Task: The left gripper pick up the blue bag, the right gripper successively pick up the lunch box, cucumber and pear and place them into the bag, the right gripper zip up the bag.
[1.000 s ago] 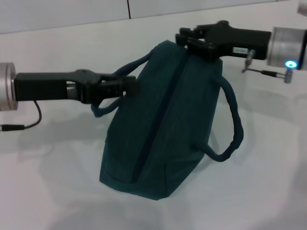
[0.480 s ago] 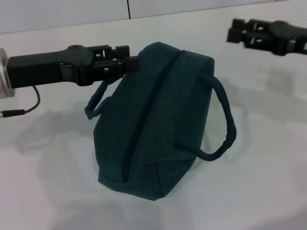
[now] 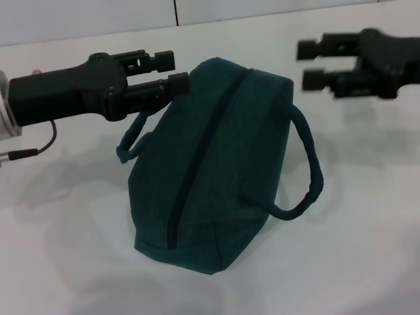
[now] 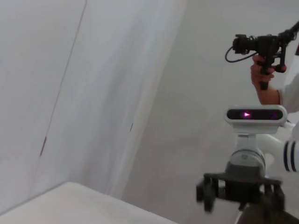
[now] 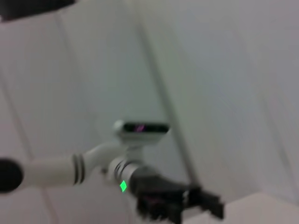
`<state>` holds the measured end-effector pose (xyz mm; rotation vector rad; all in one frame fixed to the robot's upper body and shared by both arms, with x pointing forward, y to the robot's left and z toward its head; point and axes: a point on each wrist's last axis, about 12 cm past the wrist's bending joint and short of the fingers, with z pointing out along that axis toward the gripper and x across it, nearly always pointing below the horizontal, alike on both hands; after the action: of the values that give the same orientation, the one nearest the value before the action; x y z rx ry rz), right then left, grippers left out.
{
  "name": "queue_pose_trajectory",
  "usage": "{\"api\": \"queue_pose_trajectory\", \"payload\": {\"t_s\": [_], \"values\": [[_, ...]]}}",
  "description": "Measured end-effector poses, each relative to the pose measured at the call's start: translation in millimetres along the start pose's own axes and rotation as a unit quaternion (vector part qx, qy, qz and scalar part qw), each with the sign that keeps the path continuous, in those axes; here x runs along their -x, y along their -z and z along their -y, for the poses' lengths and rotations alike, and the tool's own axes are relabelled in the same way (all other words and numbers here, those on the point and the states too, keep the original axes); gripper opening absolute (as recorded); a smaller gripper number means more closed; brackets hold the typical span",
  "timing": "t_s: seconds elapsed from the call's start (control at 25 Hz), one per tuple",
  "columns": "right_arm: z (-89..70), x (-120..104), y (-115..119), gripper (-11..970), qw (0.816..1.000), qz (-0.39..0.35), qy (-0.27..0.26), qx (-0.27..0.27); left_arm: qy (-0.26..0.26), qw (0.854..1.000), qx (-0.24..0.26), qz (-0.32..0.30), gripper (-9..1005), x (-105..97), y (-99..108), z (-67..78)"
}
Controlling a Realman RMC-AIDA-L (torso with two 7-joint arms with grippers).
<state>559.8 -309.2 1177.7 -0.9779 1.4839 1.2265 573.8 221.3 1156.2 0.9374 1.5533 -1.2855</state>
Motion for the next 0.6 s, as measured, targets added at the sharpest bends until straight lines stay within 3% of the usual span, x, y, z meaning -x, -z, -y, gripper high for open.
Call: {"api": "queue_pose_trajectory", "payload": {"t_s": [0.28, 0.6], "values": [[1.5, -0.2, -33.9, 667, 0.995, -0.077, 0.035, 0.048, -0.029, 0.999, 0.003, 0.018, 619, -10.6, -0.1, 0.4], [1.2, 0.8, -36.1, 667, 0.994, -0.085, 0.046, 0.044, -0.021, 0.999, 0.019, 0.025, 619, -17.5, 6.0, 0.2]]}}
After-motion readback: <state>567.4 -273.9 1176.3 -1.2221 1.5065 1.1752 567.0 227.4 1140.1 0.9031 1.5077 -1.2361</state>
